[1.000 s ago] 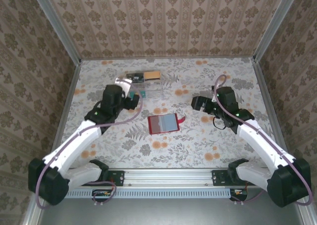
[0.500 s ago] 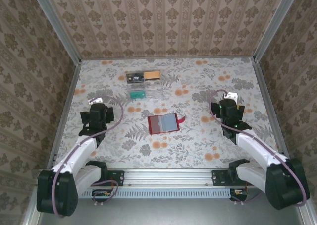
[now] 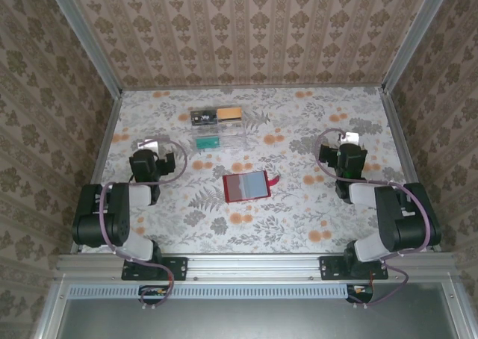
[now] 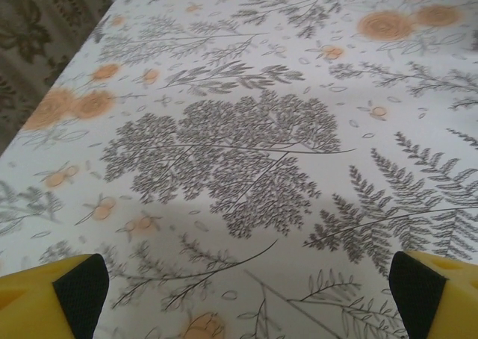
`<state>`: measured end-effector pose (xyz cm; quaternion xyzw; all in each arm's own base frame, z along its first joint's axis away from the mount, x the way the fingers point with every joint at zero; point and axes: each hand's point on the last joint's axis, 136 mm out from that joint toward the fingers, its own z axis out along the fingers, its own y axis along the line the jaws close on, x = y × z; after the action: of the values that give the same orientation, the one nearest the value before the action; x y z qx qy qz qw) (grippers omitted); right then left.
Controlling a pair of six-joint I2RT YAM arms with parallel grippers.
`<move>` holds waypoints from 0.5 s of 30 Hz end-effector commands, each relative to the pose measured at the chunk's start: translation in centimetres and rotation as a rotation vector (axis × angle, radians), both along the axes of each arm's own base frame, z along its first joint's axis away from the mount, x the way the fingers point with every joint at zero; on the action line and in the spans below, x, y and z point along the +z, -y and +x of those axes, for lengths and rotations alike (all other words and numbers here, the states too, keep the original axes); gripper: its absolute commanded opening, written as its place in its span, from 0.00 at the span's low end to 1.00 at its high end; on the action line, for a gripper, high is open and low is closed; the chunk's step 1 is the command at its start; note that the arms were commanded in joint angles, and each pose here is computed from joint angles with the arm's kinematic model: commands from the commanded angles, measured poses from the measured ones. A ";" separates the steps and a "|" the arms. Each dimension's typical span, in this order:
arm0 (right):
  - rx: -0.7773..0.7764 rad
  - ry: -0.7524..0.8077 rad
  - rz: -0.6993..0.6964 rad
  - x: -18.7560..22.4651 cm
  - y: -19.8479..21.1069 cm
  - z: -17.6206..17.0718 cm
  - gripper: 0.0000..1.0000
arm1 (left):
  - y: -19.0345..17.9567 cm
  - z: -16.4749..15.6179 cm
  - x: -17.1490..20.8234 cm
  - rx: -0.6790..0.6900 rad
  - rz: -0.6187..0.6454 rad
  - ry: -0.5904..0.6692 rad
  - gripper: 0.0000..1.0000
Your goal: Take the credit cards out of the card holder
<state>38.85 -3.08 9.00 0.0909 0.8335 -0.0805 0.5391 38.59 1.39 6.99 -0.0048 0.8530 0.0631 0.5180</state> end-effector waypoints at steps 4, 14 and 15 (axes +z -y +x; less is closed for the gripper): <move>0.107 0.084 0.011 0.9 -1.6 0.9 1.00 | 1.5 1.3 2.4 -0.111 -0.024 0.116 1.00; 0.109 0.080 0.010 0.9 -1.7 0.9 1.00 | 1.8 1.4 2.4 -0.116 -0.006 0.108 1.00; 0.109 0.083 0.011 0.9 -1.7 0.9 1.00 | 1.8 1.4 2.4 -0.117 -0.006 0.108 1.00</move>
<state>39.32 -1.49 9.11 0.0559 0.8245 -0.0466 0.5611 39.28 0.22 8.33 0.0241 0.8346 0.0346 0.5493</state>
